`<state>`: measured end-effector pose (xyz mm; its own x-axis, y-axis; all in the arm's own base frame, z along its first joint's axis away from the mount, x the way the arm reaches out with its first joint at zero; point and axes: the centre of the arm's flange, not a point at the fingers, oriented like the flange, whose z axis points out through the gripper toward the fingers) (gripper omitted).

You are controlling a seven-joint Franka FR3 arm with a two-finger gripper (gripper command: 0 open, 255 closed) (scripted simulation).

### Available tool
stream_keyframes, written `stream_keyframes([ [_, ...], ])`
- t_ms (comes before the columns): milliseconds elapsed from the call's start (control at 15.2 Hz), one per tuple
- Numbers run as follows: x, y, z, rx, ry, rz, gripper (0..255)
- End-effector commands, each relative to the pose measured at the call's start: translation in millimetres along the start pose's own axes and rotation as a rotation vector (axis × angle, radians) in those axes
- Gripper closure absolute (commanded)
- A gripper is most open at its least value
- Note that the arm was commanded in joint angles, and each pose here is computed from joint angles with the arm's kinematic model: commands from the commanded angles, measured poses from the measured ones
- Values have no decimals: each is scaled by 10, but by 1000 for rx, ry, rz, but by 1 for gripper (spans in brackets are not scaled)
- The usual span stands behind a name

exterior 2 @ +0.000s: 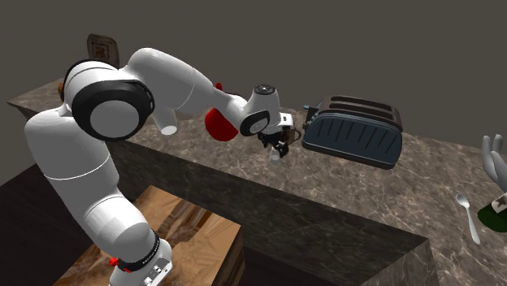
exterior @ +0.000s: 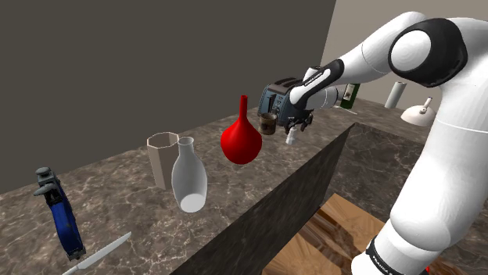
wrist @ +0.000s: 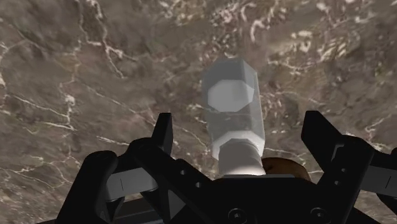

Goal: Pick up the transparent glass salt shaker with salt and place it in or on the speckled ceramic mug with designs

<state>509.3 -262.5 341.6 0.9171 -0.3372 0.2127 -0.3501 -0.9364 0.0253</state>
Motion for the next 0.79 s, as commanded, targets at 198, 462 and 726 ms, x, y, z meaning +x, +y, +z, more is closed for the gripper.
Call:
stream_keyframes([
  [198,-1,-4,62,0,0,0,0],
  [462,-1,-3,62,0,0,0,0],
  [726,-3,-3,63,0,0,0,255],
])
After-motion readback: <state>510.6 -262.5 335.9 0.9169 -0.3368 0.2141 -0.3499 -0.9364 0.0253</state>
